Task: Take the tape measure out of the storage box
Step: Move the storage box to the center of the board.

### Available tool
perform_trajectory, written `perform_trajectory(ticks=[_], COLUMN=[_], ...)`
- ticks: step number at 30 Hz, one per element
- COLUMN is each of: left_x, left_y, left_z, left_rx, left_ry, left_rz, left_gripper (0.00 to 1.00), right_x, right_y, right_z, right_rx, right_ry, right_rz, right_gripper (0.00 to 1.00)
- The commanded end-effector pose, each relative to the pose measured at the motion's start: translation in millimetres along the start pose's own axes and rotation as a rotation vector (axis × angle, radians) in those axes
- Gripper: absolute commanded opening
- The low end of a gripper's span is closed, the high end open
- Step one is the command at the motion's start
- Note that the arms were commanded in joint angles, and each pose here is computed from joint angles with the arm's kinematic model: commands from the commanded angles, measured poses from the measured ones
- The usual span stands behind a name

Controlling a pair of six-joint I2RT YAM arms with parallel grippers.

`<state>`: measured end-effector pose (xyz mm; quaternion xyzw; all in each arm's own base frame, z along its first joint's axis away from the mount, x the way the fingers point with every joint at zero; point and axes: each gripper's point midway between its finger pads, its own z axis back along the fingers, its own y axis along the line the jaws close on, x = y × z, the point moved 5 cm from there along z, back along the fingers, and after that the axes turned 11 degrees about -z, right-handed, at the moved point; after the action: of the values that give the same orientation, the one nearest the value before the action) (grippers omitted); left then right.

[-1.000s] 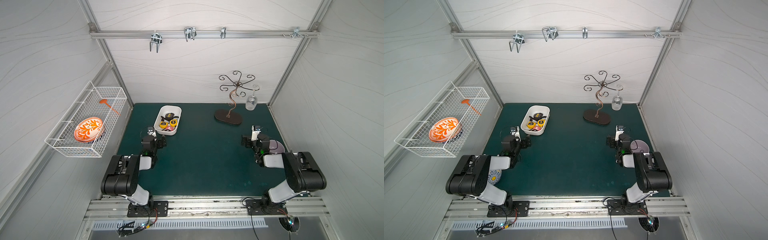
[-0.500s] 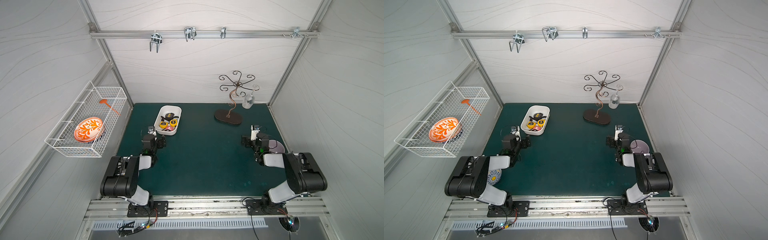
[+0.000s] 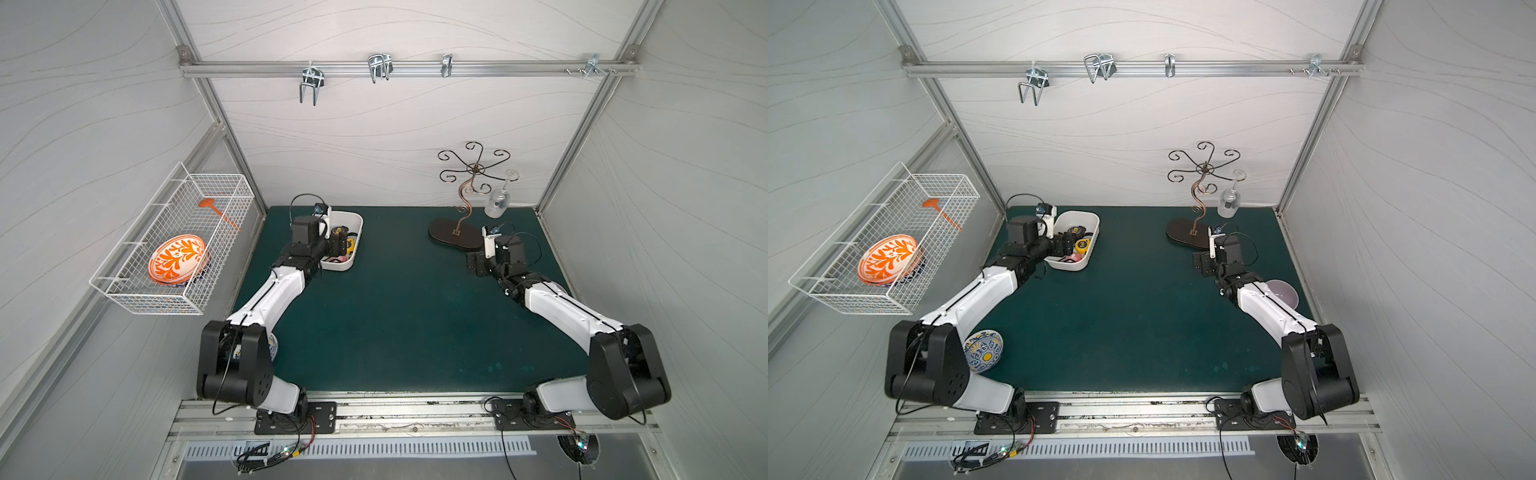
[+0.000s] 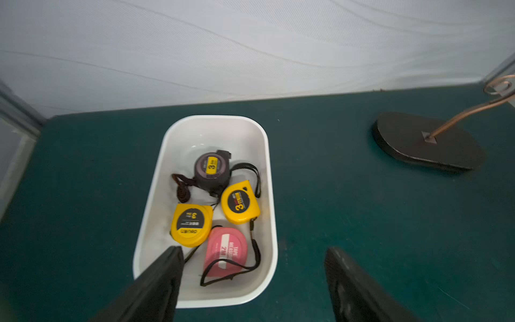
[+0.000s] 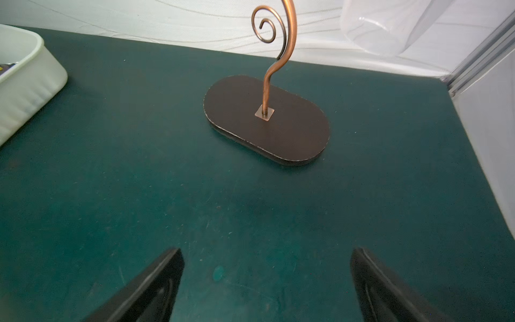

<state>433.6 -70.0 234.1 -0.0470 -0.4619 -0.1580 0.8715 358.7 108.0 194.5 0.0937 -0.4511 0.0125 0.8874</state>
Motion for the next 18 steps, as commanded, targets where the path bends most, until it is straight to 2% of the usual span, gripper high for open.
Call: perform_trajectory(ticks=[1,4,9,12,18], left_x=[-17.2,-15.0,-28.6,-36.2,-54.2], left_y=[-17.8,-23.3,-30.2,-34.4,-37.9], left_z=[-22.3,-42.8,-74.1,-82.6,-93.1], left_rx=[-0.122,-0.133,-0.146,-0.128,-0.102], left_ry=[0.23,0.301,0.412,0.443,0.509], left_rz=[0.011,0.006,0.01,-0.009,-0.02], left_gripper=[0.81,0.78,0.74,0.68,0.65], right_x=[-10.3,-9.1,-7.0,-7.2,-10.9], right_y=[9.2,11.9,16.4,15.2,13.2], right_z=[9.4,12.3,17.1,20.4,25.7], right_rx=[0.064,0.084,0.115,0.111,0.106], right_ry=[0.106,0.115,0.123,0.117,0.113], right_rz=[-0.067,-0.086,-0.095,-0.092,-0.087], right_gripper=[0.99,0.99,0.99,0.99,0.99])
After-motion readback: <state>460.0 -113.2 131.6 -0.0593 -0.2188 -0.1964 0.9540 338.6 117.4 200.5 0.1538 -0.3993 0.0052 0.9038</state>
